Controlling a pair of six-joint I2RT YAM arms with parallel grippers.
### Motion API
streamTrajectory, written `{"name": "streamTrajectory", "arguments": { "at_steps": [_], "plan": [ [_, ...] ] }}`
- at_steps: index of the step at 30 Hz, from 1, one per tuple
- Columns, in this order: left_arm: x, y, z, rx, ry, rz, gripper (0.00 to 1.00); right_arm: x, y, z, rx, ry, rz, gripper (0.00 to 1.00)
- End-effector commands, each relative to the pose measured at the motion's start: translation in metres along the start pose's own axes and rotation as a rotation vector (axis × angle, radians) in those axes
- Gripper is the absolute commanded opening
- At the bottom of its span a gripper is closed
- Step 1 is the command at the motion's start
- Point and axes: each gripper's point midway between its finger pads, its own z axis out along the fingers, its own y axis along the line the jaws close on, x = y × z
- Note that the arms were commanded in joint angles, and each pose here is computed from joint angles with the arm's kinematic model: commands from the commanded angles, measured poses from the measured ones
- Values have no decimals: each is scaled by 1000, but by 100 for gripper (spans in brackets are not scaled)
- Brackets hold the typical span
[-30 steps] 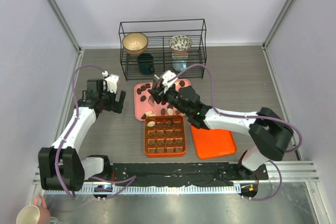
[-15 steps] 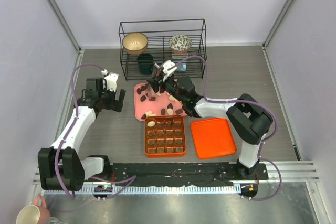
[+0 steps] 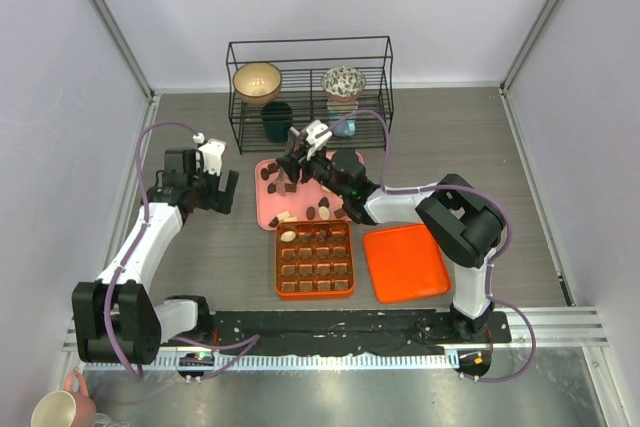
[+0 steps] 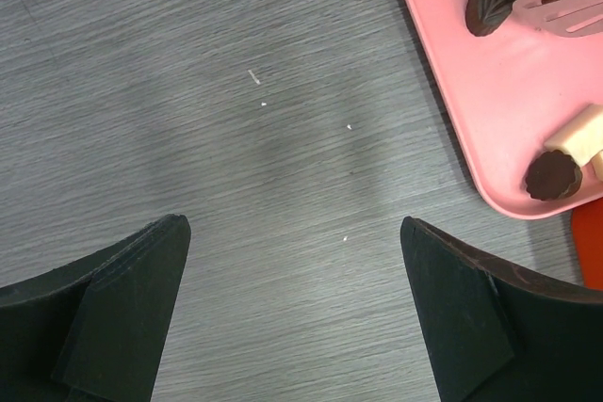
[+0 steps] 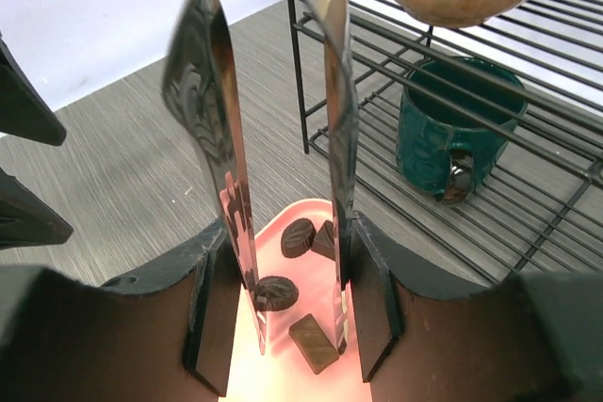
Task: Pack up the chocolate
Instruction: Pick up the fake chocolate from the plate.
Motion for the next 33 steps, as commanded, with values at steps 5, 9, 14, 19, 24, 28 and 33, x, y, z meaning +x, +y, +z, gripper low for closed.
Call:
{"name": "streamTrajectory", "arguments": {
  "at_steps": [5,9,14,19,24,28,33],
  "plan": [
    [-15,8,-10,-28,-45,21,100,-30,-7,8,5,-101,-37,49],
    [-16,7,-10,-26,-45,20,100,-24,-8,5,5,-78,-42,49],
    [-14,7,-9,-24,-41,18,100,-18,-9,-5,5,-44,-46,40],
    [-15,5,-9,-15,-45,7,100,-23,-11,-14,22,-36,-45,26],
    [-15,3,-10,-9,-48,6,100,-60,-8,-25,23,-89,-49,24],
    [-14,3,-11,-9,-48,8,100,-98,-6,-45,29,-139,-51,23],
    [-14,1,-10,4,-53,2,100,-110,0,-88,28,-107,-30,22]
  ]
}}
